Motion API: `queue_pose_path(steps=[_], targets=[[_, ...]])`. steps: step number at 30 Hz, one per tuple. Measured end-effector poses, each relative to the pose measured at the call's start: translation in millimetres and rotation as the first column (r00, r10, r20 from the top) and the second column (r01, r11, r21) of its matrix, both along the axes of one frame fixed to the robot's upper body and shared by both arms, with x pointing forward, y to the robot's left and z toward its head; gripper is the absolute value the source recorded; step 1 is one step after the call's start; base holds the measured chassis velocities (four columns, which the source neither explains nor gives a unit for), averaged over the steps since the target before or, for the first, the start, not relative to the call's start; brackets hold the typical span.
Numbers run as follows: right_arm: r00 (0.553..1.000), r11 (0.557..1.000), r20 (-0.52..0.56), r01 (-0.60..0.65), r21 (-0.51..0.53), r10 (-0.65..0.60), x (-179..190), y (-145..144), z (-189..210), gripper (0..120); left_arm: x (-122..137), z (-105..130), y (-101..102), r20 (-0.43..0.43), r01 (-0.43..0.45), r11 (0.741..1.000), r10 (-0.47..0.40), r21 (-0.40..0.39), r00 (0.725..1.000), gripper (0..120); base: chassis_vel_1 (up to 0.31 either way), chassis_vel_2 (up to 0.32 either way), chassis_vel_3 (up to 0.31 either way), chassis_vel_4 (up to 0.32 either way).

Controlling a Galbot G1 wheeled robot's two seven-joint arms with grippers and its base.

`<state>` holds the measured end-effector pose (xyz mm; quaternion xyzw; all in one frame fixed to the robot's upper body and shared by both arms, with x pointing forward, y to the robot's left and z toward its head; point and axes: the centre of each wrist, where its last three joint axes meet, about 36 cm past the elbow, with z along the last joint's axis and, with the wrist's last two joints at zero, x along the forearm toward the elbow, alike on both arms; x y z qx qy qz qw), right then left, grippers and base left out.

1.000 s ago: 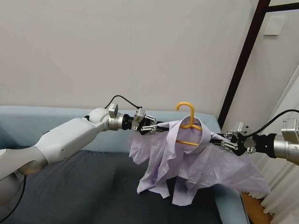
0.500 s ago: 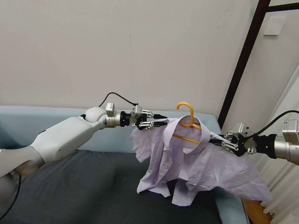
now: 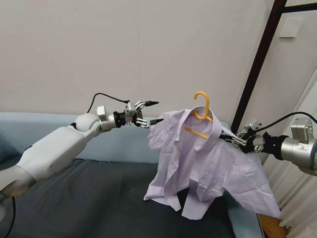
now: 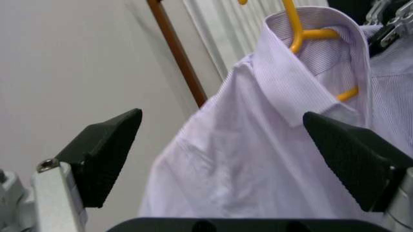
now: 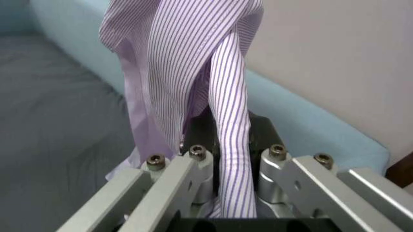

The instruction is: Pick up the clothes from the sofa and hang them on the clothes hanger.

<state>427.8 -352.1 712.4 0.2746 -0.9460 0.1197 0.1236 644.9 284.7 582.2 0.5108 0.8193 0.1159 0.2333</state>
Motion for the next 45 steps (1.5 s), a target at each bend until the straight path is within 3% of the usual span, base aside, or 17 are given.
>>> queue_pose_path(steps=[5,7,15,21,29,31,34,45], targets=[[0.998,0.998,0.019,0.055,0.025,-0.055,-3.0,7.3,31.4,7,-29.2,-14.0,-27.2,-0.021,-0.064,0.994,0.063,-0.092,0.998,100,0.0,0.0,0.0,0.0],[0.997,0.996,0.019,0.081,0.033,-0.081,-9.3,12.0,50.5,7,-48.4,-18.2,-48.9,-0.045,-0.087,0.984,0.081,-0.153,0.996,100,0.0,0.0,0.0,0.0],[0.983,0.984,-0.055,0.178,0.02,-0.177,-15.7,18.0,78.4,7,-78.9,-9.5,-95.8,-0.1,-0.153,0.949,0.13,-0.276,0.986,100,0.0,0.0,0.0,0.0],[0.971,0.972,-0.082,0.229,0.054,-0.225,-7.9,13.4,84.3,7,-81.9,-4.7,-112.2,-0.107,-0.147,0.946,0.12,-0.29,0.987,100,0.0,0.0,0.0,0.0],[0.97,0.97,-0.086,0.232,0.066,-0.226,-7.3,12.9,88.1,7,-62.4,-1.3,-157.4,-0.111,-0.138,0.95,0.111,-0.28,0.988,97,0.0,0.0,0.0,0.0],[0.97,0.97,-0.084,0.233,0.066,-0.227,-7.9,12.6,88.9,7,-61.4,-1.1,-160.2,-0.112,-0.139,0.95,0.112,-0.28,0.987,97,0.0,0.0,0.0,0.0],[0.969,0.969,-0.083,0.238,0.066,-0.233,-9.3,10.1,90.6,7,-55.0,-7.2,-172.1,-0.114,-0.148,0.952,0.121,-0.27,0.986,85,0.0,0.0,0.0,0.0],[0.975,0.973,-0.079,0.214,0.081,-0.208,-14.5,19.1,93.6,7,-52.9,-22.9,-181.3,-0.129,-0.155,0.954,0.125,-0.259,0.984,47,0.0,0.0,0.0,0.0]])
